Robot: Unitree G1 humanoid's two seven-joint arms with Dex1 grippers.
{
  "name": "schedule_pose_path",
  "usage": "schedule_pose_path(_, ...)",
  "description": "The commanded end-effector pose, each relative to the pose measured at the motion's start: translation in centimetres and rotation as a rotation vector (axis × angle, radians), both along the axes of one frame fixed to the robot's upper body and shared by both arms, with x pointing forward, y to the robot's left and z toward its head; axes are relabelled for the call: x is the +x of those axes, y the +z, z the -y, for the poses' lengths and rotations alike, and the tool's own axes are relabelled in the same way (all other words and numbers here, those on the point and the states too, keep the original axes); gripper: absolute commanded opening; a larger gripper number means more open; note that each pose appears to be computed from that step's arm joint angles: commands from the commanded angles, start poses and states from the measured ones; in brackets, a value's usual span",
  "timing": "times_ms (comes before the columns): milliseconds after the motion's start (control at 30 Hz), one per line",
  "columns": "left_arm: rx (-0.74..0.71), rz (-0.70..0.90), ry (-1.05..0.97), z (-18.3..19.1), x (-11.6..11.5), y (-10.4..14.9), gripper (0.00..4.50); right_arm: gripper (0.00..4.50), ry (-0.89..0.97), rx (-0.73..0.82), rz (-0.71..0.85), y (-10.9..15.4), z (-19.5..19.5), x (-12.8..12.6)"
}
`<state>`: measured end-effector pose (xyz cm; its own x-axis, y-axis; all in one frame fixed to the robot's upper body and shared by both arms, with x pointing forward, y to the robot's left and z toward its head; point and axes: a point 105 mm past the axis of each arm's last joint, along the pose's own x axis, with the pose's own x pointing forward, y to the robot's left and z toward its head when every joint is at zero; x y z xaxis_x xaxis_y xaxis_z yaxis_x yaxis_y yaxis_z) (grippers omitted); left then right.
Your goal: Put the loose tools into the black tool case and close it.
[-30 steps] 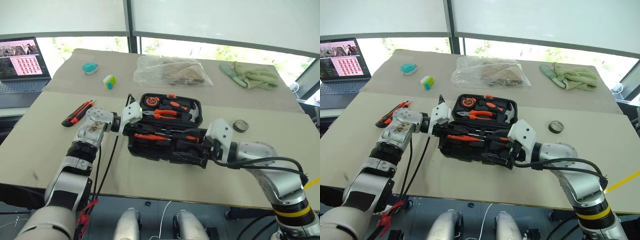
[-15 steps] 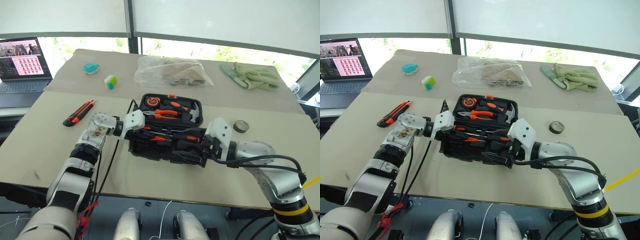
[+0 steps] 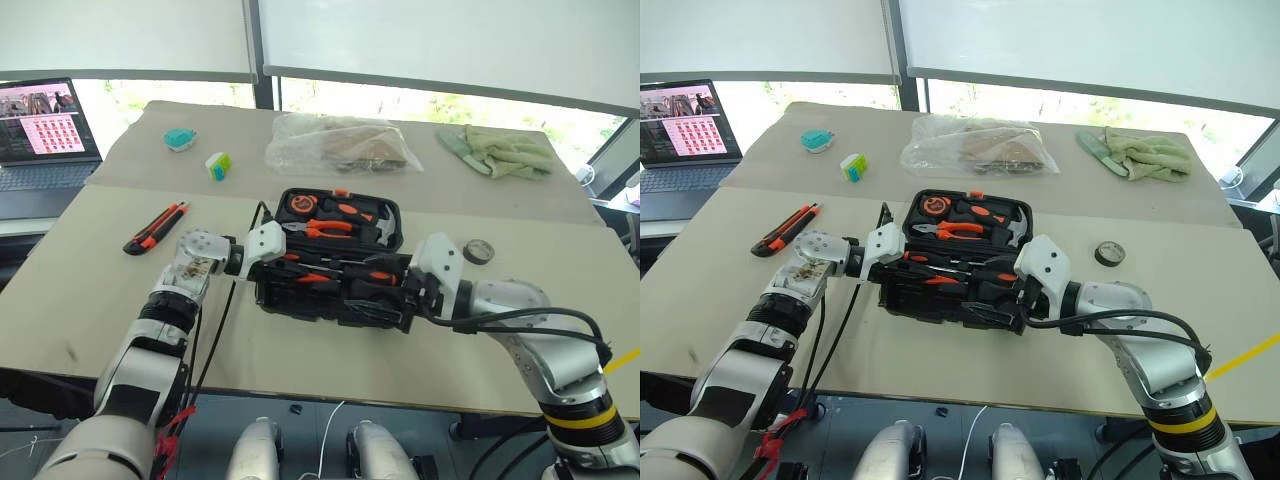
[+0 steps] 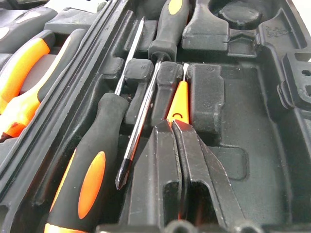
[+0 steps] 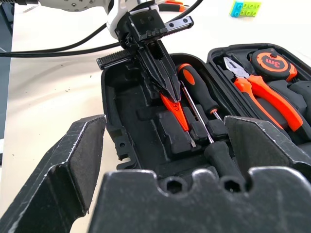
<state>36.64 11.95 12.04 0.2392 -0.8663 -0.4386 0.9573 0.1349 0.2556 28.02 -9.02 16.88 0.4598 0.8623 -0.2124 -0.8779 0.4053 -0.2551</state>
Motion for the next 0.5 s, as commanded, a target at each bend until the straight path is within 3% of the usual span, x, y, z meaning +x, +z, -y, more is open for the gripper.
schedule_pose_path(33, -0.171, 0.039, 0.152, -3.8, -0.9, 6.8, 0.58, 4.50, 0.035, 0.032, 0.045, 1.6, -0.2, 0.0)
schedule_pose_path(100, -0.218, 0.043, 0.225, -5.7, -2.6, 9.1, 1.22, 4.50, 0.048, 0.041, 0.056, 2.0, -0.2, 0.0)
schedule_pose_path(200, -0.209, 0.039, 0.365, -8.5, -4.7, 9.0, 2.23, 4.50, 0.080, 0.053, 0.061, 2.5, -0.5, -0.1)
schedule_pose_path(300, -0.194, 0.006, 0.734, -15.8, -7.6, 5.3, 3.29, 4.50, 0.157, 0.055, 0.057, 3.0, -1.2, -0.4)
schedule_pose_path(400, -0.169, -0.019, 0.964, -20.3, -10.2, 2.7, 4.28, 4.50, 0.204, 0.056, 0.056, 3.4, -1.6, -0.4)
schedule_pose_path(500, -0.162, -0.020, 1.084, -23.1, -11.6, 1.9, 4.40, 4.50, 0.233, 0.056, 0.057, 3.7, -1.8, 0.0)
